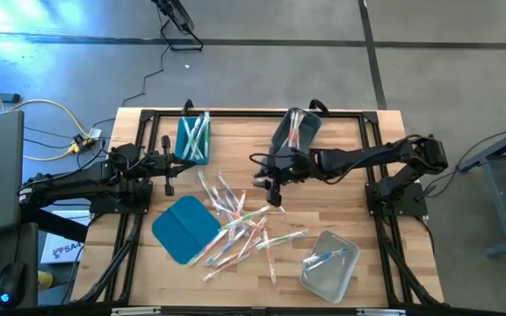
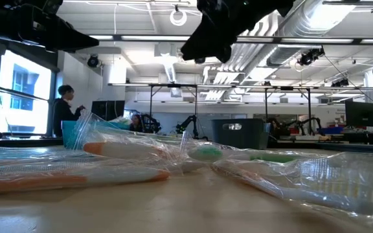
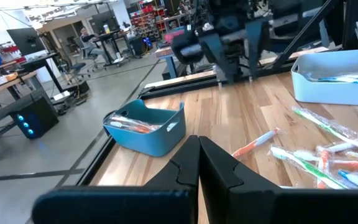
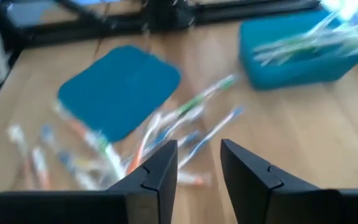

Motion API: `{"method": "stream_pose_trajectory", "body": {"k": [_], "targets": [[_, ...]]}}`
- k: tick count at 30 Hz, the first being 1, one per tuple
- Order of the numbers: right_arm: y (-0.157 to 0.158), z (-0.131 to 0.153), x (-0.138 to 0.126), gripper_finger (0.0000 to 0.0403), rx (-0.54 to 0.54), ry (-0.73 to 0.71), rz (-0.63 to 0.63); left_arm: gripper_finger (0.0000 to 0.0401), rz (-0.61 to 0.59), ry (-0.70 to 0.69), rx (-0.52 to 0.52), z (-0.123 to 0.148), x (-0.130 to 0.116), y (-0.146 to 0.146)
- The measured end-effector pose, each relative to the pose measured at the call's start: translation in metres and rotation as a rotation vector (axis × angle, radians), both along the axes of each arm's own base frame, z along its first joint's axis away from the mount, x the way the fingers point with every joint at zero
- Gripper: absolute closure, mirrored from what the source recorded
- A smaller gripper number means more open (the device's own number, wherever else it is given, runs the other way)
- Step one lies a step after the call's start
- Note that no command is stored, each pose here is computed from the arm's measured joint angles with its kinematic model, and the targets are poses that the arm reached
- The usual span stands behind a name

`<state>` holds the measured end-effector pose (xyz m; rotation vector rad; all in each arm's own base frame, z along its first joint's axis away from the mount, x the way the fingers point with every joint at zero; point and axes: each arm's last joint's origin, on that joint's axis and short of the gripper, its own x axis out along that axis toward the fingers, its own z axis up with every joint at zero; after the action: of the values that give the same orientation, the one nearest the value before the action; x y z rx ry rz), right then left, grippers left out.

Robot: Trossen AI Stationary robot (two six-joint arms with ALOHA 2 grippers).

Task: Pick & Place Toothbrushes
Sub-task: Put the middle green toothbrush into the blue bin

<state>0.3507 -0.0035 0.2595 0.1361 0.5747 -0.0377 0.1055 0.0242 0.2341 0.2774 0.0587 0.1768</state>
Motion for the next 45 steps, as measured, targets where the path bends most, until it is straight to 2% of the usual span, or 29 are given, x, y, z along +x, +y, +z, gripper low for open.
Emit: {"method": "stream_pose_trajectory", "body": {"k": [3, 8, 13, 20, 22, 26, 28, 33, 45], "targets": [[0.005, -0.007, -0.005, 0.0289, 0.093, 0.092, 0.036, 0.0401, 0.000, 0.000, 0.000, 0.000, 0.000, 0.000], [0.017, -0.016, -0.013, 0.0301, 0.220, 0.228, -0.010, 0.0401, 0.000, 0.000, 0.000, 0.000, 0.000, 0.000], [0.032, -0.022, -0.021, 0.0310, 0.232, 0.321, 0.007, 0.0401, 0.000, 0.000, 0.000, 0.000, 0.000, 0.000], [0.052, -0.023, -0.024, 0.0311, 0.217, 0.346, 0.056, 0.0401, 0.000, 0.000, 0.000, 0.000, 0.000, 0.000], [0.054, -0.023, -0.025, 0.0312, 0.221, 0.349, 0.021, 0.0401, 0.000, 0.000, -0.001, 0.000, 0.000, 0.000], [0.052, -0.027, -0.026, 0.0312, 0.236, 0.364, -0.139, 0.0401, -0.001, -0.005, -0.033, 0.000, 0.000, 0.000], [0.051, -0.030, -0.027, 0.0312, 0.205, 0.380, -0.153, 0.0401, 0.000, -0.005, -0.053, 0.000, 0.000, 0.000], [0.053, -0.044, -0.016, 0.0312, 0.054, 0.382, -0.008, 0.0401, 0.001, 0.025, -0.069, -0.004, 0.000, 0.000], [0.047, -0.090, 0.017, 0.0312, -0.044, 0.341, 0.103, 0.0401, 0.006, 0.029, -0.097, -0.005, 0.000, 0.000]]}}
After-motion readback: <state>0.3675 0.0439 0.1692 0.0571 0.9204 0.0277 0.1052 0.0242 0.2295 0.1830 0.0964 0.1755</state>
